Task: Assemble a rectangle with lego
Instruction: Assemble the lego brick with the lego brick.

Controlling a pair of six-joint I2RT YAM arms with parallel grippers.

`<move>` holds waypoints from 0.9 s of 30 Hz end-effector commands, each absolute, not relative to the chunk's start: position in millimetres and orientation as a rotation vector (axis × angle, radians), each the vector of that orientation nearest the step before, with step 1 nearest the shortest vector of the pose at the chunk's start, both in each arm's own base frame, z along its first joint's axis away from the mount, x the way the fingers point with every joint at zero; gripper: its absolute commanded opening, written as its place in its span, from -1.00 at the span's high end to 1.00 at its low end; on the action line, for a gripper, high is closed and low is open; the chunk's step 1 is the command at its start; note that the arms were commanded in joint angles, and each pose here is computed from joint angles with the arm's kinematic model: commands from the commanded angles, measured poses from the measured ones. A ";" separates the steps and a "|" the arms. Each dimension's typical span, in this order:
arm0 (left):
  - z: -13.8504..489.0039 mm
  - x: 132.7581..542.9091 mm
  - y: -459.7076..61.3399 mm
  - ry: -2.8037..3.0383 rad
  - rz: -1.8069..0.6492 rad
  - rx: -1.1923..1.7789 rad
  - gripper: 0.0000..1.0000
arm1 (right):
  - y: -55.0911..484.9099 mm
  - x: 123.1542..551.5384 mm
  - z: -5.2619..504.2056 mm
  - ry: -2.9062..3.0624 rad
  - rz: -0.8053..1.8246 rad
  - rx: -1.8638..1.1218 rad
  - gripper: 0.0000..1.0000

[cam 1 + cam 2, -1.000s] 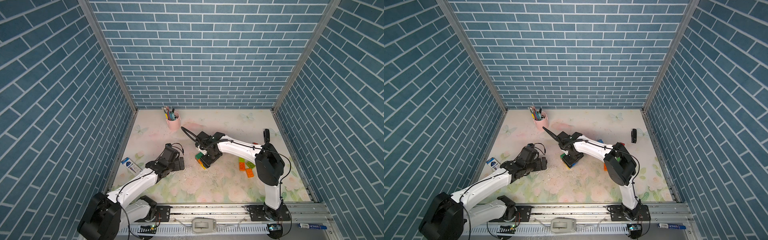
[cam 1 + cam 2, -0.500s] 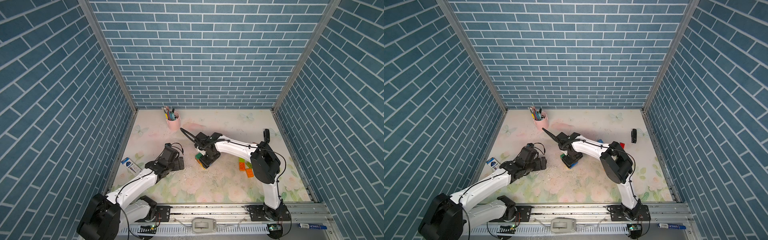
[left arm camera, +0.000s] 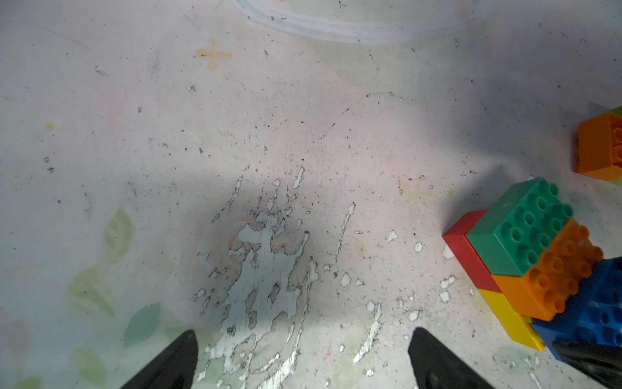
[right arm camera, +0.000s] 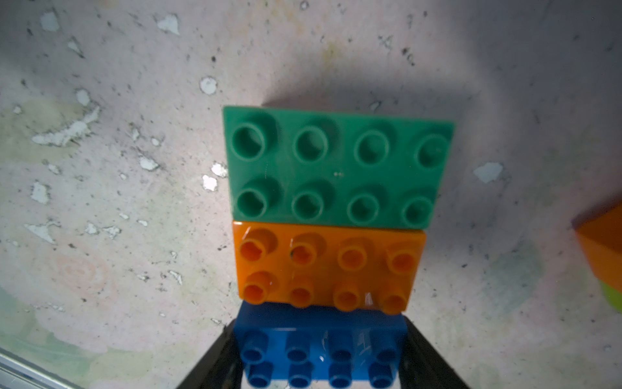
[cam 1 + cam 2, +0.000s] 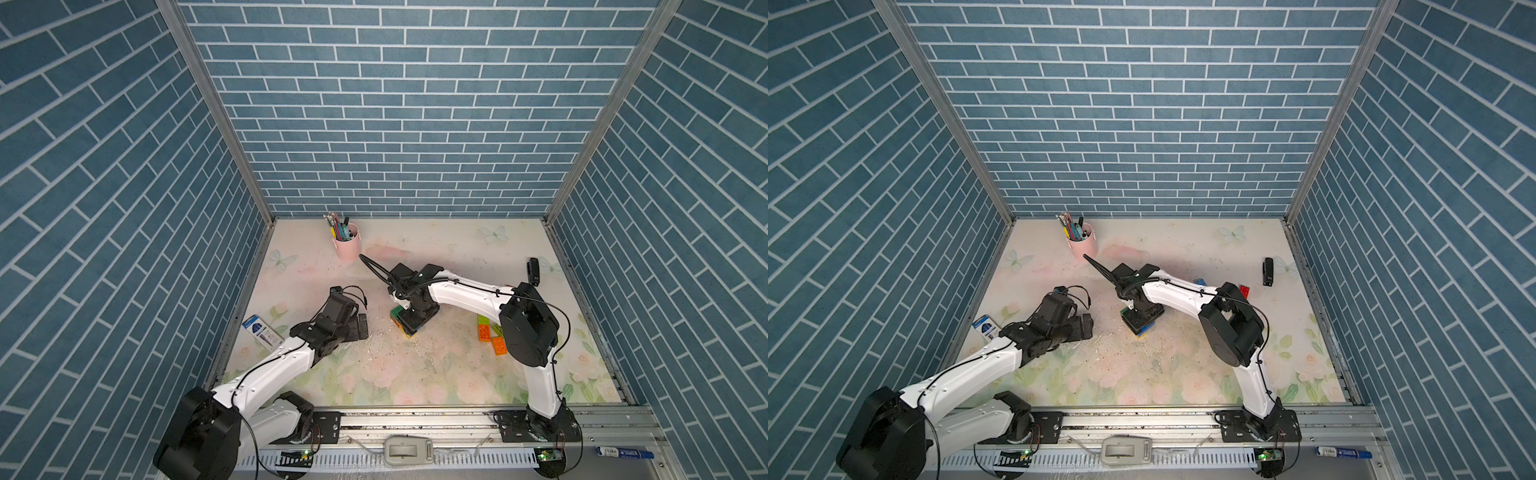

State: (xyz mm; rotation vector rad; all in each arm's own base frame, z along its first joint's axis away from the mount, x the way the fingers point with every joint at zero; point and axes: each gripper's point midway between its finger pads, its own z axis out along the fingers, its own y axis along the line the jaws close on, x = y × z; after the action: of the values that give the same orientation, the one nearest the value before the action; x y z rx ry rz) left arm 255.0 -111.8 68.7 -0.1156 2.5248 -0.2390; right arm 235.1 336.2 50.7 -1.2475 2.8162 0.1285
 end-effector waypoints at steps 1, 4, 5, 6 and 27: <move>70.0 255.5 -109.5 2.515 -0.231 -0.112 -0.98 | 338.0 237.2 49.2 2.841 0.099 -1.216 0.57; 70.1 255.0 -109.2 2.516 -0.228 -0.106 -0.98 | 337.5 237.6 48.3 2.845 0.092 -1.211 0.59; 70.0 254.9 -109.0 2.516 -0.227 -0.107 -0.98 | 336.6 238.0 48.0 2.846 0.086 -1.211 0.60; 69.8 254.7 -108.8 2.516 -0.228 -0.108 -0.98 | 336.5 238.0 47.7 2.847 0.083 -1.210 0.61; 70.9 254.0 -107.5 2.512 -0.223 -0.104 -0.98 | 330.6 237.6 38.6 2.869 0.029 -1.234 0.79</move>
State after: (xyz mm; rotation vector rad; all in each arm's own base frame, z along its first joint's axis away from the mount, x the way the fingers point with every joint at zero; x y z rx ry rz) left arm 255.5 -111.3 70.7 -0.1093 2.5176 -0.2396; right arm 240.2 338.5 49.2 -1.2202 2.8259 0.1033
